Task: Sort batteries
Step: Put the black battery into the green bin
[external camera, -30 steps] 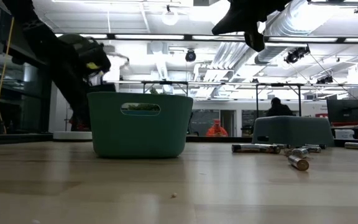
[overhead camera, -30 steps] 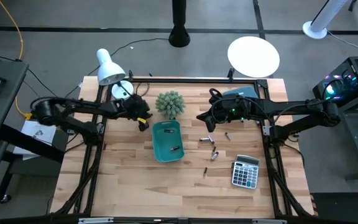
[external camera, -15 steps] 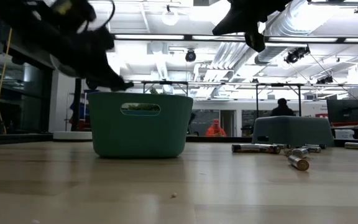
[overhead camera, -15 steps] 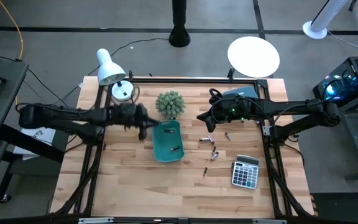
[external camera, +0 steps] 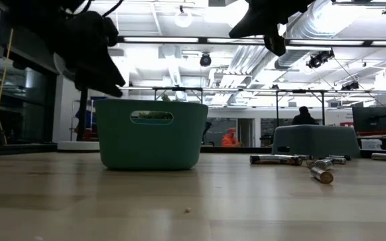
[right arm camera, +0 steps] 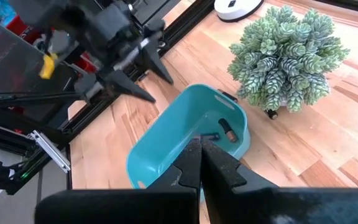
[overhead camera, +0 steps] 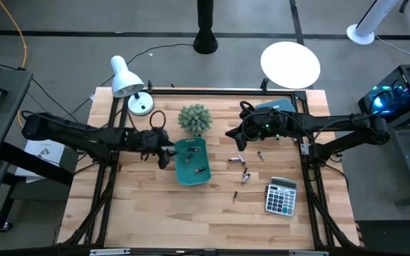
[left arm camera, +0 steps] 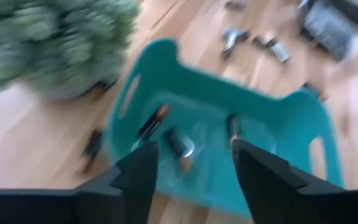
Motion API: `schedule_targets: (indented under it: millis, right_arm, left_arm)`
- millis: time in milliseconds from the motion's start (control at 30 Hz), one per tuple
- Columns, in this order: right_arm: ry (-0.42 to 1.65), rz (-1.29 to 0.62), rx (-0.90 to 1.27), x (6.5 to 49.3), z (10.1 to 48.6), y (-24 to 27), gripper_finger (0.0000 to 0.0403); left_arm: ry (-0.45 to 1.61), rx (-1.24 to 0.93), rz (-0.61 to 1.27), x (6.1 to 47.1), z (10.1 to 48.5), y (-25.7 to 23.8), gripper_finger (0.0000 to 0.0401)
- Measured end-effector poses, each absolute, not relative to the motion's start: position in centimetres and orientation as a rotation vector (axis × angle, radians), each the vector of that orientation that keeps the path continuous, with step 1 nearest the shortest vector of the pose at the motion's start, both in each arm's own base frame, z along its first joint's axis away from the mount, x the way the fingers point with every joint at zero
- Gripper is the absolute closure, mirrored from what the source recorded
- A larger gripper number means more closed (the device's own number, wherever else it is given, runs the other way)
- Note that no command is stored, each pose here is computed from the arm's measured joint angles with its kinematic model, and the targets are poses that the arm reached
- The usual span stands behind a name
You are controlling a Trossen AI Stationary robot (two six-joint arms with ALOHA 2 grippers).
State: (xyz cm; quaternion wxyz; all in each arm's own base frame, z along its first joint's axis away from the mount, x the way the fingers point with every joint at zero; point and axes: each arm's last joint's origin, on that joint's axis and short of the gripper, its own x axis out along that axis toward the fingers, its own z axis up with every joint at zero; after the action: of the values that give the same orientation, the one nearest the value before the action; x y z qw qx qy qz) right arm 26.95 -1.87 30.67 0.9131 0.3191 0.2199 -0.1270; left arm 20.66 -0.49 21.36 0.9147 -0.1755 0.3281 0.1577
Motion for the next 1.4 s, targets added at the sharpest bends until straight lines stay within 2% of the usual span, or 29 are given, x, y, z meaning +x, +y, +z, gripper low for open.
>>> schedule_targets:
  millis: [100, 200, 400, 533, 767, 867, 967, 1100, 1400]
  right_arm:
    - [0.454, -0.26, 0.644, 26.9, 30.7, -1.9, 0.0403]
    - [0.453, -0.263, 0.642, 26.9, 30.7, -2.0, 0.0403]
    - [0.454, -0.262, 0.617, 26.9, 30.7, -2.2, 0.0403]
    - [0.459, -0.252, 0.577, 26.9, 30.7, -2.2, 0.0403]
    - [0.463, -0.242, 0.535, 26.9, 30.7, -2.4, 0.0403]
    - [0.461, -0.248, 0.523, 26.9, 30.7, -2.8, 0.0403]
    - [0.461, -0.253, 0.524, 26.8, 30.7, -3.3, 0.0403]
    - [0.459, -0.258, 0.534, 26.7, 30.7, -3.9, 0.0403]
    - [0.458, -0.266, 0.523, 26.7, 30.7, -4.3, 0.0403]
  left_arm:
    - [0.828, -0.389, 0.398, 19.8, 23.9, -0.2, 0.0173]
    - [1.028, -0.53, 0.572, 17.9, 25.6, -0.2, 0.0172]
    - [1.489, -0.759, 0.949, 13.6, 23.8, -1.4, 0.0194]
    - [1.553, -0.944, 1.058, 12.8, 21.0, -2.9, 0.0202]
    - [1.576, -0.863, 1.141, 14.3, 19.7, -4.0, 0.0204]
    - [1.635, -0.786, 1.081, 15.1, 19.1, -4.2, 0.0204]
    - [1.654, -0.695, 0.843, 17.2, 19.1, -4.7, 0.0204]
    - [1.754, -0.484, 0.692, 18.6, 19.6, -4.8, 0.0204]
    - [2.237, -0.104, 0.235, 17.0, 17.0, -3.6, 0.0204]
